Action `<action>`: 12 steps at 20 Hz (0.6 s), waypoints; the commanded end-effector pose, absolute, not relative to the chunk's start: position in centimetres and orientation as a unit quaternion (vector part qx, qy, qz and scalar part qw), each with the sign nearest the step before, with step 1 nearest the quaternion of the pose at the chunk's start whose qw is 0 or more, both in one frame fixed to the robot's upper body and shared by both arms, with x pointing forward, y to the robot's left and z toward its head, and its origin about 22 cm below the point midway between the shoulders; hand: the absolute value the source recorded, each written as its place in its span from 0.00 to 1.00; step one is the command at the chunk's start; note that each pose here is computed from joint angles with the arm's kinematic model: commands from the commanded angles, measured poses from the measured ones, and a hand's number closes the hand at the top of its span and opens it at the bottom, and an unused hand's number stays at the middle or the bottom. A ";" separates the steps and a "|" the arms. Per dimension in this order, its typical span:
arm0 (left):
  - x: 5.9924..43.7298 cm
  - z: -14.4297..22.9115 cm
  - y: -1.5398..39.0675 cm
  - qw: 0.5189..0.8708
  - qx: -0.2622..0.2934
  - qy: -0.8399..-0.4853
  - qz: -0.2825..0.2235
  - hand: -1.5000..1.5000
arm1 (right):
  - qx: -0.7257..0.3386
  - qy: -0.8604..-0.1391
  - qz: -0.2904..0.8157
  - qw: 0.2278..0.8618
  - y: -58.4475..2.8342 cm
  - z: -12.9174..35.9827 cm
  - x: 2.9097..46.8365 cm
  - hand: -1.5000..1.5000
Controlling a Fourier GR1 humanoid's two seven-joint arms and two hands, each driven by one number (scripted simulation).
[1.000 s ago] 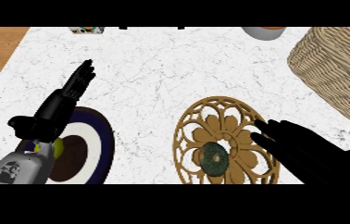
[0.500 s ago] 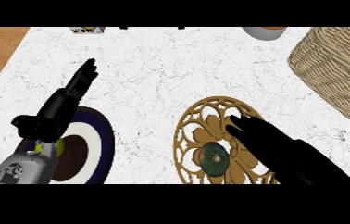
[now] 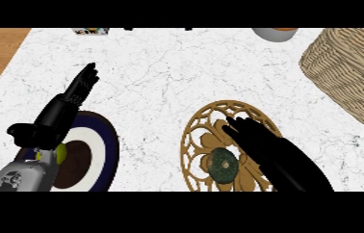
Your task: Pick the squash from the placemat and place it in the basket
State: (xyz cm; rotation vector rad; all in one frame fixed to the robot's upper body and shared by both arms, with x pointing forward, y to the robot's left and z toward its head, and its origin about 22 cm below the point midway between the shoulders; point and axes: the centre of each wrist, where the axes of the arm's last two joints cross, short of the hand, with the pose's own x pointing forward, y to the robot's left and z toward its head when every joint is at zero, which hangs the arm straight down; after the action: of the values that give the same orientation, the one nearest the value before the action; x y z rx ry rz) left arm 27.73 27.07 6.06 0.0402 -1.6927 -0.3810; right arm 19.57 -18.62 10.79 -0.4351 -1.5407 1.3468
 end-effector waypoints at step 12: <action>27.3 5.5 26.3 0.649 0.022 -0.743 -0.162 0.50 | -0.157 -0.653 0.558 0.487 -16.5 10.4 17.8 0.00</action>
State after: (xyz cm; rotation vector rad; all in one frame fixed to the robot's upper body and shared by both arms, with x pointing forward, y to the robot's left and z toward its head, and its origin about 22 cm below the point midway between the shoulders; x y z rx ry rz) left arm 27.65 26.70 6.23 0.0489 -1.6889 -0.3781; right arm 18.59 -17.89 10.12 -0.3715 -1.5925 1.3490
